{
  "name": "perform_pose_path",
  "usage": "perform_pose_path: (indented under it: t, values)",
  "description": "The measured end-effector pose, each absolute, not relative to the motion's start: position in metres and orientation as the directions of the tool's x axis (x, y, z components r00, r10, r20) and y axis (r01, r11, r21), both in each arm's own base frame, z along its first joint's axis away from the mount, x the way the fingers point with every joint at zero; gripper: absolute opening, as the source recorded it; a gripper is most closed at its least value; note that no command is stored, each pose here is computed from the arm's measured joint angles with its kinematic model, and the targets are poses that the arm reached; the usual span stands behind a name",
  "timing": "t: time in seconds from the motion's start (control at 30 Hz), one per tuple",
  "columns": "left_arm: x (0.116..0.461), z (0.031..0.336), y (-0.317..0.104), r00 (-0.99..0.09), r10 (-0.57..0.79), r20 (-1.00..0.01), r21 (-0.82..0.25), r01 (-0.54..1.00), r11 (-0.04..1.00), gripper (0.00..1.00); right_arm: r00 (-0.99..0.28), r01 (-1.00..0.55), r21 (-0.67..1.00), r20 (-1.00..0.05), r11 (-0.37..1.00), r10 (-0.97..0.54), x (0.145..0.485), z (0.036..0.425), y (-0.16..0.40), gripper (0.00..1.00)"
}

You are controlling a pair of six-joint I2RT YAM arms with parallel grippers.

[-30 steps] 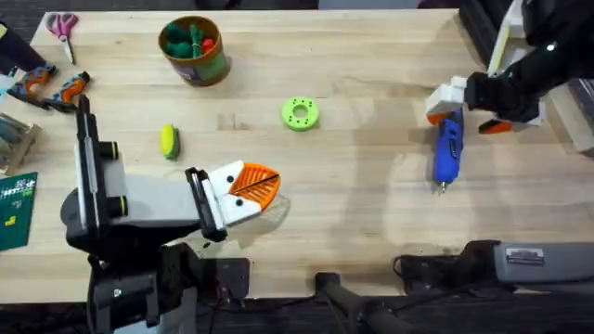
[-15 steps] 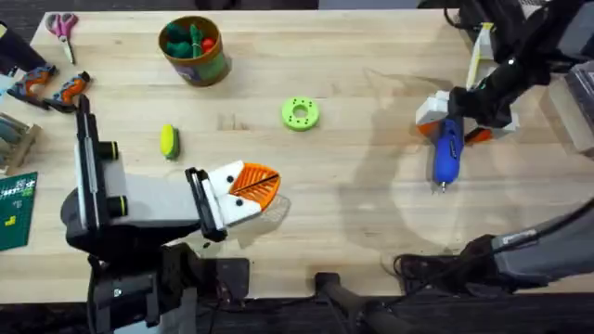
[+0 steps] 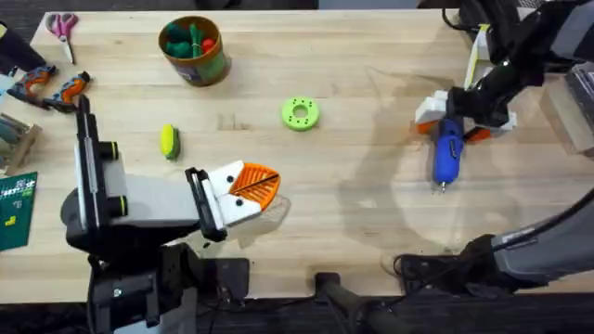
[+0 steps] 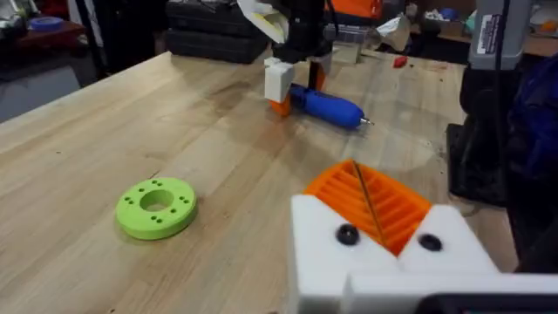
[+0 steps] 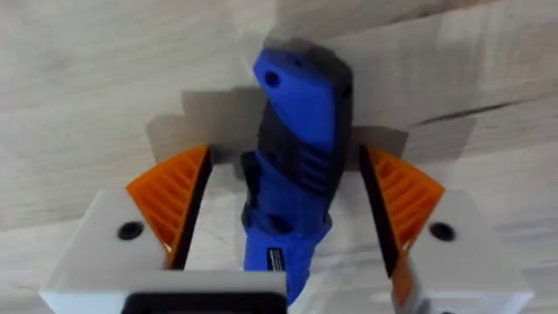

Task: Pick up the gripper from the table and insert it into the empty holder that is missing its gripper. Then pick up a screw, insert it into the mounting hole, and use the screwdriver to tighten it. Finally, clean up the table by picking up the vegetable and placing it into the bucket.

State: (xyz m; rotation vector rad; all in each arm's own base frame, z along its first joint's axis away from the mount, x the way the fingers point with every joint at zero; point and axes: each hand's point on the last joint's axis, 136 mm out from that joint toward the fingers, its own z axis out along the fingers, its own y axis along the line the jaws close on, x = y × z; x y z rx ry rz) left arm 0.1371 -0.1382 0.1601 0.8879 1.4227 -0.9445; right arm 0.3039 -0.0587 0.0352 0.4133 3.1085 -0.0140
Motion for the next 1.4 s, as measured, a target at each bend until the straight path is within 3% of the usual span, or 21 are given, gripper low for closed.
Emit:
perform_pose_path:
  t: [0.5, 0.57, 0.73, 0.77, 0.8, 1.23, 1.4]
  values:
    - [0.137, 0.160, -0.138, -0.060, -0.001, -0.998, -0.056, 0.919, 0.389, 0.012, -0.962, 0.272, -0.011, -0.011, 0.962, 0.272, 0.305, 0.035, -0.059, 0.986]
    - [0.137, 0.160, -0.138, -0.060, -0.001, -0.998, -0.056, 0.919, 0.389, 0.012, -0.961, 0.275, -0.014, -0.013, 0.961, 0.275, 0.305, 0.035, -0.060, 0.851]
    - [0.137, 0.160, -0.138, -0.060, -0.001, -0.998, -0.056, 0.919, 0.389, 0.012, -0.961, 0.278, -0.024, -0.019, 0.960, 0.278, 0.306, 0.035, -0.063, 0.170]
    - [0.137, 0.160, -0.138, -0.060, -0.001, -0.998, -0.056, 0.919, 0.389, 0.012, -0.960, 0.281, -0.024, -0.021, 0.959, 0.281, 0.306, 0.035, -0.063, 0.055]
    - [0.137, 0.160, -0.138, -0.060, -0.001, -0.998, -0.056, 0.919, 0.389, 0.012, -0.958, 0.286, -0.020, -0.024, 0.958, 0.285, 0.307, 0.035, -0.062, 0.026]
    - [0.137, 0.160, -0.138, -0.060, -0.001, -0.998, -0.056, 0.919, 0.389, 0.012, -0.959, 0.284, -0.021, -0.012, 0.959, 0.283, 0.300, 0.041, -0.061, 0.026]
    - [0.137, 0.160, -0.138, -0.060, -0.001, -0.998, -0.056, 0.919, 0.389, 0.012, -0.955, 0.269, 0.015, -0.127, 0.963, 0.269, 0.302, 0.084, -0.054, 0.026]
